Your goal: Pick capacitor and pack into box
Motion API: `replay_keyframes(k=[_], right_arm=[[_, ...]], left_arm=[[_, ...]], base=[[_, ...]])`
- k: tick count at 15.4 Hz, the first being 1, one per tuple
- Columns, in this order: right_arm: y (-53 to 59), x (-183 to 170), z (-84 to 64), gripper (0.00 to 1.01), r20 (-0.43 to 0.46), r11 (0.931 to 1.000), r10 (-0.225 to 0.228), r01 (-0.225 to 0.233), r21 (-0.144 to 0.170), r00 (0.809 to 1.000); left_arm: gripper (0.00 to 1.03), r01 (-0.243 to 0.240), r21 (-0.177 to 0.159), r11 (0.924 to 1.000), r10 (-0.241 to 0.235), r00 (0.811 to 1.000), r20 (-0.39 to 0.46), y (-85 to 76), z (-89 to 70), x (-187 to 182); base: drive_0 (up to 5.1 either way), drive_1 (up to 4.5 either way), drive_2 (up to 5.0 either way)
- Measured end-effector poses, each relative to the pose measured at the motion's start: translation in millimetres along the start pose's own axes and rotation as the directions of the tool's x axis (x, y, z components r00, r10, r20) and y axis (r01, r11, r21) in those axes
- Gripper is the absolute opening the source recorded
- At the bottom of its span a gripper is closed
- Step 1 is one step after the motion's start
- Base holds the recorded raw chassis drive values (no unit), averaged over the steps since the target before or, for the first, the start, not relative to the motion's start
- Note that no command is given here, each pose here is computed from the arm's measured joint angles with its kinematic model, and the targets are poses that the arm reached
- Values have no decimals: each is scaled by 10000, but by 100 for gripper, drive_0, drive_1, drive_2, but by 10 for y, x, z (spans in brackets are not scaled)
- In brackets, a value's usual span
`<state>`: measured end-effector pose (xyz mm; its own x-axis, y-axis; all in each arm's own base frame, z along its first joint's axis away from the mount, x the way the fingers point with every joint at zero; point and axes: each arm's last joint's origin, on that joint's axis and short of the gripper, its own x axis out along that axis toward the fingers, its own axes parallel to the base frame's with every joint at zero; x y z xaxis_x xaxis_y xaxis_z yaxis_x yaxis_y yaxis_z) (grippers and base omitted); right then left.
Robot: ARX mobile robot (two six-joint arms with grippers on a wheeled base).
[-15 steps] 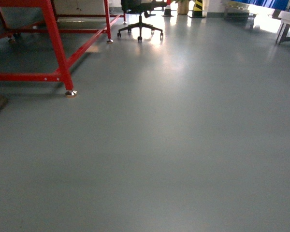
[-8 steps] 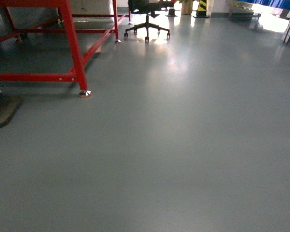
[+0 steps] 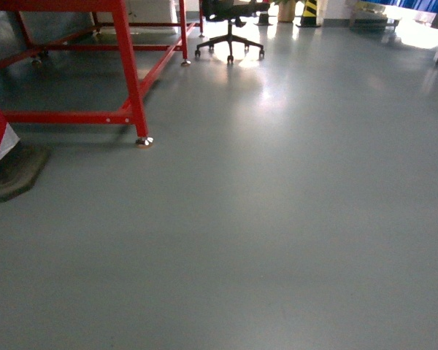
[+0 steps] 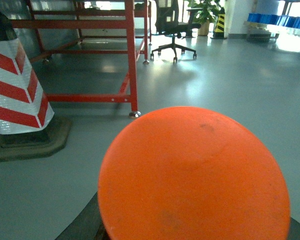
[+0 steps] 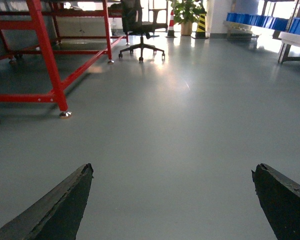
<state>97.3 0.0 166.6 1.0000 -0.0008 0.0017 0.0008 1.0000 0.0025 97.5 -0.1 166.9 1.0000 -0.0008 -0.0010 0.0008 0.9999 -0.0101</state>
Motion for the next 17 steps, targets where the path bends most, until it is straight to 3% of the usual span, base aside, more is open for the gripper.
replay_keyframes(k=[17], right_arm=[[0, 0, 2, 98, 19, 10000, 4, -4, 0, 10000]], left_arm=[[44, 8, 0, 10000, -8, 10000, -12, 0, -1, 0]], base=[[-502, 244, 244]])
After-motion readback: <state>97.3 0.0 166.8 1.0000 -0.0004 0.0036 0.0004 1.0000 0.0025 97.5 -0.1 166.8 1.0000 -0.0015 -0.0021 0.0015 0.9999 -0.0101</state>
